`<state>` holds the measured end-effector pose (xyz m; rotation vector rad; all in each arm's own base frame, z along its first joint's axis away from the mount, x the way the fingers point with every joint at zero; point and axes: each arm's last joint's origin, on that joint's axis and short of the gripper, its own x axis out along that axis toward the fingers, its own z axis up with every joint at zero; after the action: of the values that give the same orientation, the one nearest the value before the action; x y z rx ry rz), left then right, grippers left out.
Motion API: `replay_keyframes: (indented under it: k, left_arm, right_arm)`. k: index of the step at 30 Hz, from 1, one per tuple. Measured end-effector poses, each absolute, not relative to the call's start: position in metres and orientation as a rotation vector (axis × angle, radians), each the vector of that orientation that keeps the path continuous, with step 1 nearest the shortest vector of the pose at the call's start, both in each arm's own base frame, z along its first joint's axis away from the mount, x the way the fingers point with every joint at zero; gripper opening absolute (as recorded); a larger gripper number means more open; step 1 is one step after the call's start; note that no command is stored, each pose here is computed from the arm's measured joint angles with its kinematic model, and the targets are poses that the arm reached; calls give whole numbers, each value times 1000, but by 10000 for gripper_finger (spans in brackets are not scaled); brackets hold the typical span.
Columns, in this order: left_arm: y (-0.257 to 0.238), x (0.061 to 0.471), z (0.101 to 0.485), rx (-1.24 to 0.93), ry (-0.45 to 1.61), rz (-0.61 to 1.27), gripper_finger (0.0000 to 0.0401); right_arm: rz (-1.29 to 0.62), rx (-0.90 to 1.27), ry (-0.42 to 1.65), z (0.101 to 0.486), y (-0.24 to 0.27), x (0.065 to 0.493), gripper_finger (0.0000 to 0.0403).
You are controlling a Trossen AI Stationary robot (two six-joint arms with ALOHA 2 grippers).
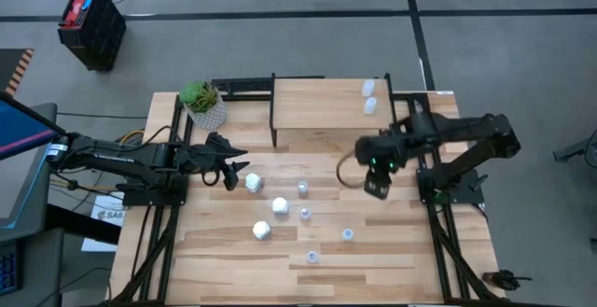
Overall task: Pick and place medicine bottles onto shelf by color
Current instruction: Put the top left big white pill bottle on the shelf
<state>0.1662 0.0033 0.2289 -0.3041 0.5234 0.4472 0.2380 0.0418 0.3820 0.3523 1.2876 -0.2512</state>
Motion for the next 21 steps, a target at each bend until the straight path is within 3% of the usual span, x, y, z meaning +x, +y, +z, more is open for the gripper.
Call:
replay_keyframes:
  k: [9,15,21]
  left_arm:
    - [-7,166,228,-399,530,375,184]
    - [-11,167,228,-418,543,306,217]
    - [-11,173,222,-419,556,369,246]
  right_arm:
    - [-238,251,1261,382,80,228,226]
    - [-222,238,1261,382,87,225,226]
    - [-257,207,1253,382,85,224,226]
